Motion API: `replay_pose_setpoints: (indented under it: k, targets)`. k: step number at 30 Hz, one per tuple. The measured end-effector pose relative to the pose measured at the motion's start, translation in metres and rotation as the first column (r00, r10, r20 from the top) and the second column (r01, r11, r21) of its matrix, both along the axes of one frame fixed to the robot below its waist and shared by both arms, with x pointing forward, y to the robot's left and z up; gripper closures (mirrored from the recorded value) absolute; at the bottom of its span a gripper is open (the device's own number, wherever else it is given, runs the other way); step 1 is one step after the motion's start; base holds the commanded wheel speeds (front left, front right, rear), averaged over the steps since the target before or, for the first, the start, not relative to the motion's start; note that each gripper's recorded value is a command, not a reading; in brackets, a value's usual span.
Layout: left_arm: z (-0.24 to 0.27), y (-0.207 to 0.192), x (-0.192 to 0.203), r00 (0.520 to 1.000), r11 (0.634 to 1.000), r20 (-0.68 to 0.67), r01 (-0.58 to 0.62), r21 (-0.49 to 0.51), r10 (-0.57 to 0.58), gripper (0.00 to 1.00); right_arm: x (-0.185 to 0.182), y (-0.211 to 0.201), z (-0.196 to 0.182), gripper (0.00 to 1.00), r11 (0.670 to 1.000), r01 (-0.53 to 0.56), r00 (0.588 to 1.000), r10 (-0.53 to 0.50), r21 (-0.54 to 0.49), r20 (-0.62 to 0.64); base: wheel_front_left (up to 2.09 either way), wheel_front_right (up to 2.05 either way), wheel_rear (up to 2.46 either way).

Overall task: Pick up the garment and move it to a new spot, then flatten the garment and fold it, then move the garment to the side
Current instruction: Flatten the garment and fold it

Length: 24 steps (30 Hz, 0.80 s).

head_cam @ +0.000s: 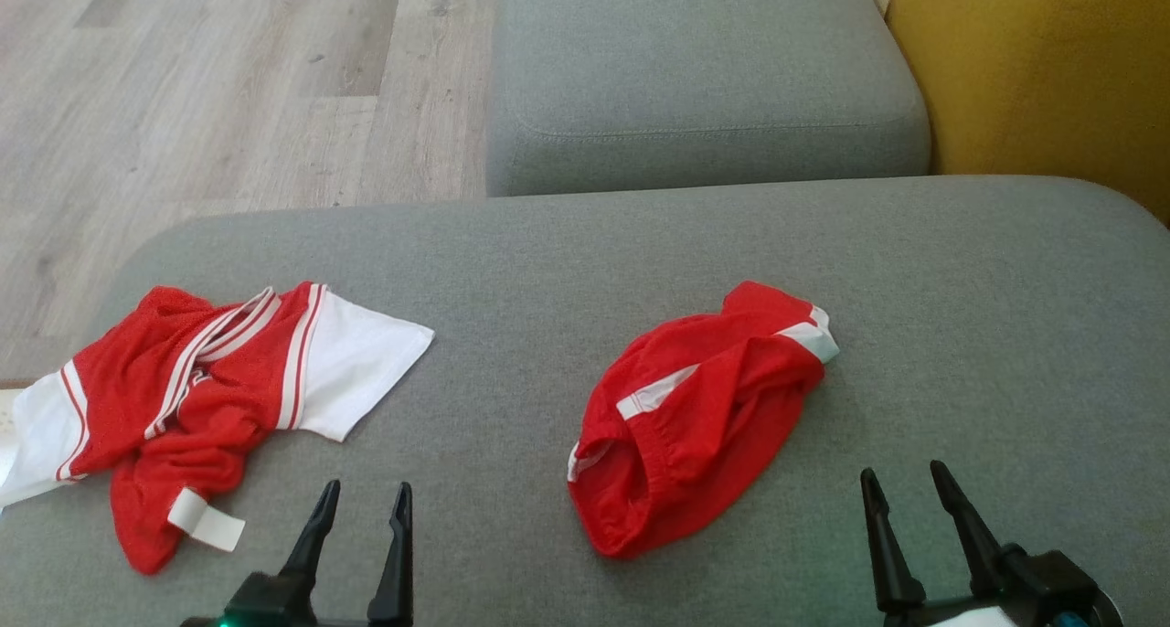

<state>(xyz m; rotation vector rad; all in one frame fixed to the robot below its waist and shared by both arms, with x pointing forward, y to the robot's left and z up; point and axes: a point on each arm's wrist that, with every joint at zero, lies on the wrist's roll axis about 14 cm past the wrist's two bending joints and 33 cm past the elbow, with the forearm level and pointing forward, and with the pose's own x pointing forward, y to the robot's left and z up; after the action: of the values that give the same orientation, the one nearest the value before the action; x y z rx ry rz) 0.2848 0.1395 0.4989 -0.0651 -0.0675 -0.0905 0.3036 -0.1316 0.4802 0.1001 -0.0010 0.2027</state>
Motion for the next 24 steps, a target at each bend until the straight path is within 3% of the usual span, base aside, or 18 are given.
replay_pose_setpoints:
  k: [24]
  targets:
    - [-0.0002,-0.0077,0.0008,1.000,1.000,0.001,0.018,0.001,-0.018,0.00,-0.0017,-0.0009,0.0005,0.00,1.000,0.003,1.000,-0.003,-0.001,0.003,0.00,0.00,0.00]
